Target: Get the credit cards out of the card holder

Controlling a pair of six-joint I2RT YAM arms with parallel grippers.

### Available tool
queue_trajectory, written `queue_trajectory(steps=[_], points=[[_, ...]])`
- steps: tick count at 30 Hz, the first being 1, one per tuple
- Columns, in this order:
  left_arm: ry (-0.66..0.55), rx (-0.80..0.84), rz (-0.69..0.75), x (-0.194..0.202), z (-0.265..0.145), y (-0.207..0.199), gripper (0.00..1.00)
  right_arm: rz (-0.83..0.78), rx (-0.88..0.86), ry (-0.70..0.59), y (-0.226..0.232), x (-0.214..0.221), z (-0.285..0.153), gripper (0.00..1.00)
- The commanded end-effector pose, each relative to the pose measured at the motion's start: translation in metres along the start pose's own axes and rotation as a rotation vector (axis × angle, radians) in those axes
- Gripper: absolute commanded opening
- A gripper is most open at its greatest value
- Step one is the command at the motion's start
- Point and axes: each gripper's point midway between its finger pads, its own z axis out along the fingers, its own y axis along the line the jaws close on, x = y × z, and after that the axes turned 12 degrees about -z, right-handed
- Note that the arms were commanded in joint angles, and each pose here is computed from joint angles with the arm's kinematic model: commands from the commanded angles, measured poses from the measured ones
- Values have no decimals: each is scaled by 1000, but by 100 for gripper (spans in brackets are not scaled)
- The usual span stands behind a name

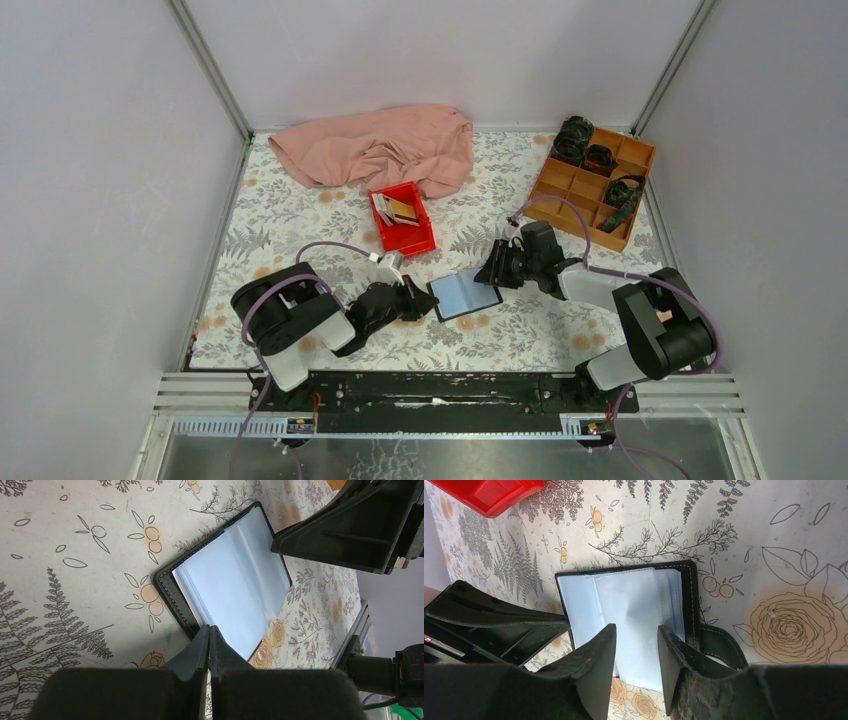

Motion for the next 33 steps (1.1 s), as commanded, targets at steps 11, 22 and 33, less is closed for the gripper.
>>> queue_trajectory(steps=[11,22,33], points=[[56,-106,38,13,-7,32,4,-73,-117,88,37,40,15,44],[63,-104,36,15,-7,33,4,-156,-107,31,67,21,1,45],[59,-96,36,14,-10,31,4,-72,1,-10,17,3,-17,45]])
